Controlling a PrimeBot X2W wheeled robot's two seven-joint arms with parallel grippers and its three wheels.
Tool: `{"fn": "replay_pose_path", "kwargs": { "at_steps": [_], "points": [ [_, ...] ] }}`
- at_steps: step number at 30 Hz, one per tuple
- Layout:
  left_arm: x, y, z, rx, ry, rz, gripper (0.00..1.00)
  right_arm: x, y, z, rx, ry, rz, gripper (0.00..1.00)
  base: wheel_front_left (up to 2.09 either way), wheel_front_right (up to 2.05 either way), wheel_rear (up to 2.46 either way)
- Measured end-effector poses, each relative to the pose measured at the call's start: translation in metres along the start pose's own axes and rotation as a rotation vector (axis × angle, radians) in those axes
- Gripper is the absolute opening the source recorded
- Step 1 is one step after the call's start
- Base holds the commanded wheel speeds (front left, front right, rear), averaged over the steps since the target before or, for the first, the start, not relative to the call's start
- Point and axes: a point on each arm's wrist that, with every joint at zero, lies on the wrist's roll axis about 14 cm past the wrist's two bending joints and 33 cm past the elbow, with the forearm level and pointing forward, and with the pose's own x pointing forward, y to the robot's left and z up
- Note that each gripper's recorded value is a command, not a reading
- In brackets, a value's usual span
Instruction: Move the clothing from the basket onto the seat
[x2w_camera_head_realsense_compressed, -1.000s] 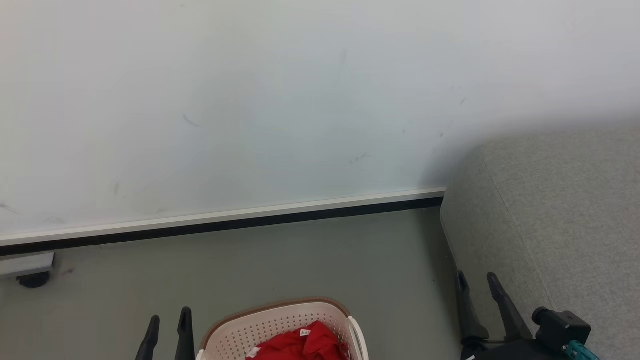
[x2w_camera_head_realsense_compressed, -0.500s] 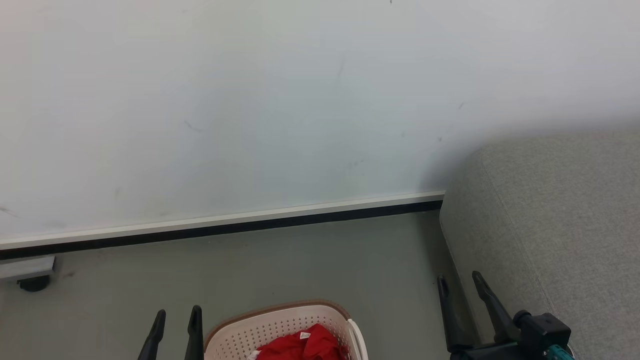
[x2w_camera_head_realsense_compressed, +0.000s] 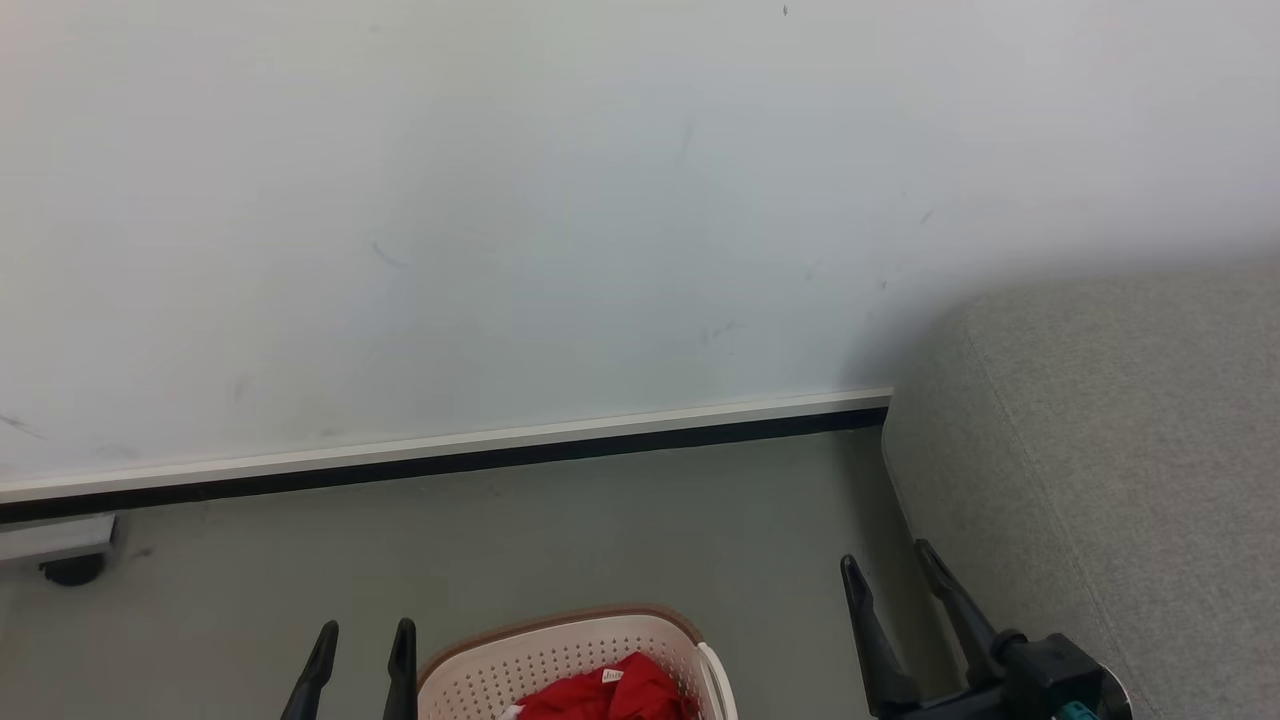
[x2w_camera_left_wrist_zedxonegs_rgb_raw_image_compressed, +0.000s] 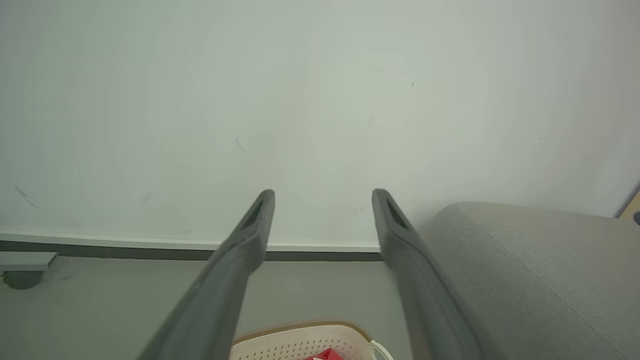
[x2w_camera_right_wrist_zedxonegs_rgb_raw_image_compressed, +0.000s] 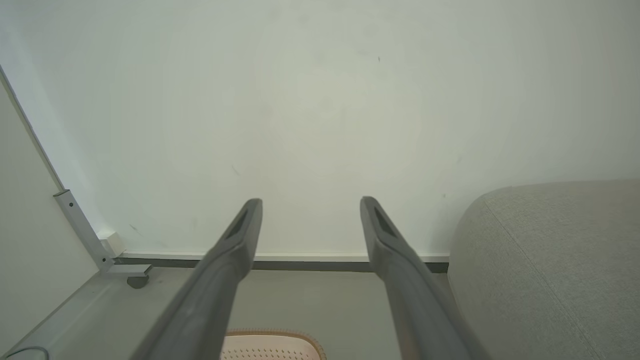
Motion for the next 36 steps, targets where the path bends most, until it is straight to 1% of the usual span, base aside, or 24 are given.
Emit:
{"fn": "replay_pose_path", "kwargs": {
  "at_steps": [10,36],
  "points": [
    [-0.005,0.0,0.003,0.06,-0.013,-0.005,1.0,0.0,0.013,0.0,-0.055,-0.007,0.049,1.0,0.0,0.0,0.0],
    [-0.004,0.002,-0.004,0.065,0.009,0.001,1.0,0.002,0.009,-0.001,-0.048,-0.004,0.039,1.0,0.0,0.0,0.0]
  ]
}}
